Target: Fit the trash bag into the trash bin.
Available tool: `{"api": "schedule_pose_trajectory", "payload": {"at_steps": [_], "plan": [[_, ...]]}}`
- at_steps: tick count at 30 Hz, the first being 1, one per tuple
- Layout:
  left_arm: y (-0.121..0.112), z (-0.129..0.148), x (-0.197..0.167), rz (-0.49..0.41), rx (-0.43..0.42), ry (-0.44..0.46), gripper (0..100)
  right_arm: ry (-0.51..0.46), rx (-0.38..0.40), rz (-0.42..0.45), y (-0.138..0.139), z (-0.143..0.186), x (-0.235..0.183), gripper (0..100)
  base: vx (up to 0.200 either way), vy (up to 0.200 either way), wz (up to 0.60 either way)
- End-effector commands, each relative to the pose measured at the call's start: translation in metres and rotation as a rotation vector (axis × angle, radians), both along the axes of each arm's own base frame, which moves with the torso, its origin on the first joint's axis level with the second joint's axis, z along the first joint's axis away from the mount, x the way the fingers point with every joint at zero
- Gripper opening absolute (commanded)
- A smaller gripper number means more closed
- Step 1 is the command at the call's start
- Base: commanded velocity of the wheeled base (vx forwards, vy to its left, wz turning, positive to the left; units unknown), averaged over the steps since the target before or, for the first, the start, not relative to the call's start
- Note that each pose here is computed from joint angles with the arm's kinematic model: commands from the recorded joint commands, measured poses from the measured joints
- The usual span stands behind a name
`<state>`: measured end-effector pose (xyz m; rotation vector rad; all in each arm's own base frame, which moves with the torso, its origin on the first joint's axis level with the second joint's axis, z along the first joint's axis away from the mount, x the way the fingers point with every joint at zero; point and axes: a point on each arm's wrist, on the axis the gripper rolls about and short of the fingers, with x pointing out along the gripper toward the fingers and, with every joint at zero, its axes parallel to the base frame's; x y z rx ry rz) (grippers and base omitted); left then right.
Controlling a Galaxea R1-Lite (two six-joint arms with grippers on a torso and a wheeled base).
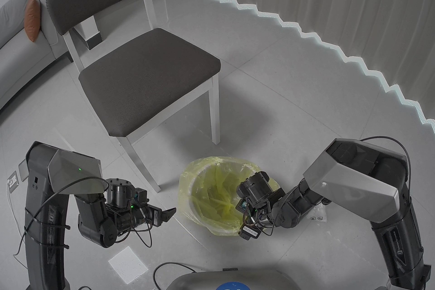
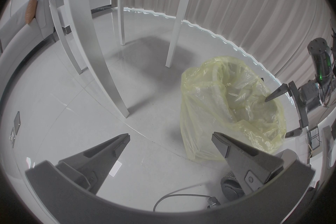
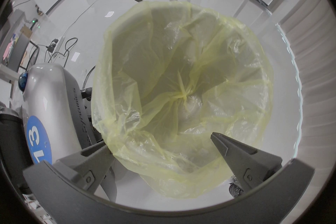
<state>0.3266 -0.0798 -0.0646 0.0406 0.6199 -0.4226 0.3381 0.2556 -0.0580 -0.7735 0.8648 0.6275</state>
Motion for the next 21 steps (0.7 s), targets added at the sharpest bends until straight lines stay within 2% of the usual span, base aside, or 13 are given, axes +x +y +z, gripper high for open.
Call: {"api": "schedule_pose_trajectory", "payload": {"at_steps": [1, 6, 7, 11, 21], "plan": [[0.0, 0.003, -0.001, 0.0, -0.003, -0.013, 100, 0.004, 0.011, 0.004, -0.01, 0.021, -0.011, 100, 0.0, 0.0, 0.0], [-0.002, 0.002, -0.001, -0.005, -0.003, -0.014, 100, -0.018, 0.046, -0.011, -0.025, 0.053, -0.02, 100, 0.0, 0.0, 0.0], [-0.001, 0.002, -0.001, -0.005, -0.003, -0.013, 100, -0.027, 0.074, -0.022, -0.032, 0.067, -0.022, 100, 0.0, 0.0, 0.0], [-0.002, 0.001, -0.002, -0.007, -0.005, -0.011, 100, -0.049, 0.114, -0.045, -0.046, 0.089, -0.022, 100, 0.0, 0.0, 0.0], [-0.008, 0.005, 0.0, -0.003, -0.035, -0.03, 100, -0.061, 0.128, -0.156, -0.086, 0.095, -0.002, 100, 0.0, 0.0, 0.0]]}}
